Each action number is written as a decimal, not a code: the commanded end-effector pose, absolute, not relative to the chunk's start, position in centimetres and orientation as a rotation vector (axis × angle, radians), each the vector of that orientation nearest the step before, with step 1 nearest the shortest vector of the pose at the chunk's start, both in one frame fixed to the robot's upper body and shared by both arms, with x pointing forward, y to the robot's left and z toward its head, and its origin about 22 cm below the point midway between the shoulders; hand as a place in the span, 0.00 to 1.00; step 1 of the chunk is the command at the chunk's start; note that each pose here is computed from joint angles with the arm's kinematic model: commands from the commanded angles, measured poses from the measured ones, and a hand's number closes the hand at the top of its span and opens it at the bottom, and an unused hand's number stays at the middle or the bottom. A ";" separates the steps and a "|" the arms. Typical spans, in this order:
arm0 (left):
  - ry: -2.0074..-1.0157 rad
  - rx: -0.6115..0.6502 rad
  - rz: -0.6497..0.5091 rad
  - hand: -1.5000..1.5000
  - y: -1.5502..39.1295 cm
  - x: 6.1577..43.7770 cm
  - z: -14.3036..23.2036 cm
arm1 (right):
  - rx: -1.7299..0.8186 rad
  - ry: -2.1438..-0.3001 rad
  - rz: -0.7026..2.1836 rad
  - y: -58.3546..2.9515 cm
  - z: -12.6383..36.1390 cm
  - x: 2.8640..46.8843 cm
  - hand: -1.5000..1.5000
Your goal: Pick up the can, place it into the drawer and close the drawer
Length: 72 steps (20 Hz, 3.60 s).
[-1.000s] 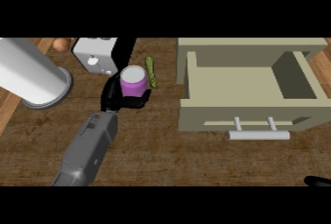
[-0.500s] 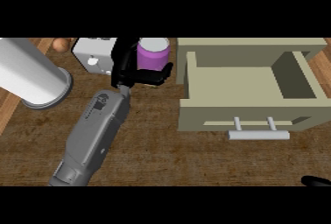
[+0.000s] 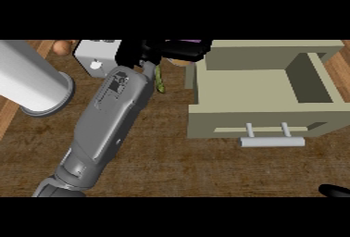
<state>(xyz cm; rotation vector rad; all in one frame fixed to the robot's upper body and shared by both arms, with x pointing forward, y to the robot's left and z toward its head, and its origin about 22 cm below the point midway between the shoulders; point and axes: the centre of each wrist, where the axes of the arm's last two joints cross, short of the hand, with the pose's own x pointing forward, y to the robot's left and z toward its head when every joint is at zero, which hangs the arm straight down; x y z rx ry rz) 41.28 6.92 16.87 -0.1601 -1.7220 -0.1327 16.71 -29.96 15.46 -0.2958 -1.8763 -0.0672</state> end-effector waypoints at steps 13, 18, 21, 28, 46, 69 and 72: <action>-1.694 -0.075 -0.208 1.00 -1.2 41.6 24.9 | -0.291 -1.883 -0.032 -30.0 15.7 17.3 0.00; -1.673 -0.038 -0.227 1.00 -1.3 42.9 24.8 | -0.234 -1.904 0.000 -29.9 17.5 16.9 0.00; -1.677 -0.006 -0.228 1.00 -2.1 42.8 25.9 | -0.284 -1.925 -0.039 -29.9 16.1 18.5 0.00; -1.692 0.097 -0.135 0.00 -2.0 43.2 25.2 | -0.245 -1.915 -0.018 -29.5 17.5 17.5 0.00; -1.700 0.064 -0.002 0.00 -1.7 43.7 25.1 | -0.487 -2.019 0.400 -28.1 19.0 21.5 0.00; -1.706 0.003 -0.021 0.00 -0.5 44.2 25.2 | -0.977 -1.761 0.970 -21.6 9.6 34.4 0.00; -1.727 0.061 -0.001 0.00 1.1 44.9 27.4 | -0.992 -1.807 0.982 -18.2 8.5 35.5 0.00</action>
